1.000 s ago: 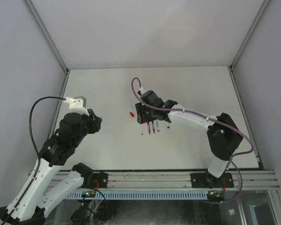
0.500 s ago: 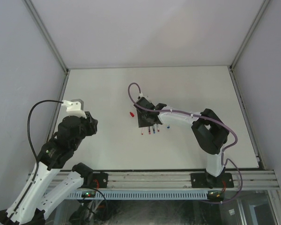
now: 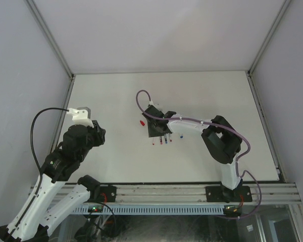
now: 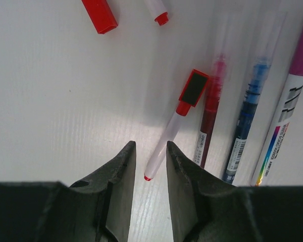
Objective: Insert the pens into the pen caps
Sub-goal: Adjust the pen at the center of the board, then pick up the pen from the center of the board.
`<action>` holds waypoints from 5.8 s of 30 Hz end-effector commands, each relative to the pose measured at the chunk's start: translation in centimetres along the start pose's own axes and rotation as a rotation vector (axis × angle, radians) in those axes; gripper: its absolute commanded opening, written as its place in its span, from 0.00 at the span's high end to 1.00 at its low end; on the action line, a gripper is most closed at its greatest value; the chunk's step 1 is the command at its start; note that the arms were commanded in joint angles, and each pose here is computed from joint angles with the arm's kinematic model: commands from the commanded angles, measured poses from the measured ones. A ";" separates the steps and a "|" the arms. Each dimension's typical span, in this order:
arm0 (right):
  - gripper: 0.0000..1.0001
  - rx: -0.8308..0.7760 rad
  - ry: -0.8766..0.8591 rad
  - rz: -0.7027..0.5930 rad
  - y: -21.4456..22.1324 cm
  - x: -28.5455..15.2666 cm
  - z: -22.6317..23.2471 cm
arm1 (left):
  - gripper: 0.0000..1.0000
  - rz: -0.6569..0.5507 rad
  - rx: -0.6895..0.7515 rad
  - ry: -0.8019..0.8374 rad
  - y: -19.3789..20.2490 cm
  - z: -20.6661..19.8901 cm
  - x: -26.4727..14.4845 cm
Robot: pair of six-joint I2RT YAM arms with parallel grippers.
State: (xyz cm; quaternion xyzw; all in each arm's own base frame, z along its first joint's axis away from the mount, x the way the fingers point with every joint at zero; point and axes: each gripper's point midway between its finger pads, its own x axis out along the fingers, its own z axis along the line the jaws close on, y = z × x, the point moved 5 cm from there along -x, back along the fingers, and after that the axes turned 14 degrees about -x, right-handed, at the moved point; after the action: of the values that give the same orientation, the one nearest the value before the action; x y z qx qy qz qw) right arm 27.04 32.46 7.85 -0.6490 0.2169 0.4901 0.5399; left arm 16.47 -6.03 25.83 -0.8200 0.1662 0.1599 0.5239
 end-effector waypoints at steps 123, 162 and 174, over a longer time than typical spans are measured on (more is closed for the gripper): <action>0.99 -0.314 -0.108 -0.308 -13.7 -2.9 -1.0 | 0.48 -0.085 -0.095 0.082 -0.8 -1.0 0.0; 1.00 0.059 -0.555 -0.461 1.1 -11.9 6.1 | 0.18 0.243 -0.542 0.546 8.1 -8.1 7.1; 1.00 0.046 -0.566 -0.553 0.1 -13.9 6.3 | 0.40 0.268 -0.546 0.536 8.5 -8.3 7.7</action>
State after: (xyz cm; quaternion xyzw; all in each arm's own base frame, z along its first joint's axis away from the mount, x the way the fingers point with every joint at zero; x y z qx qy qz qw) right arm 18.12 34.36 17.75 -0.5223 -0.0704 0.5070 0.6820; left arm 20.11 -17.49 18.25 -0.9101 0.3505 0.0684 0.2101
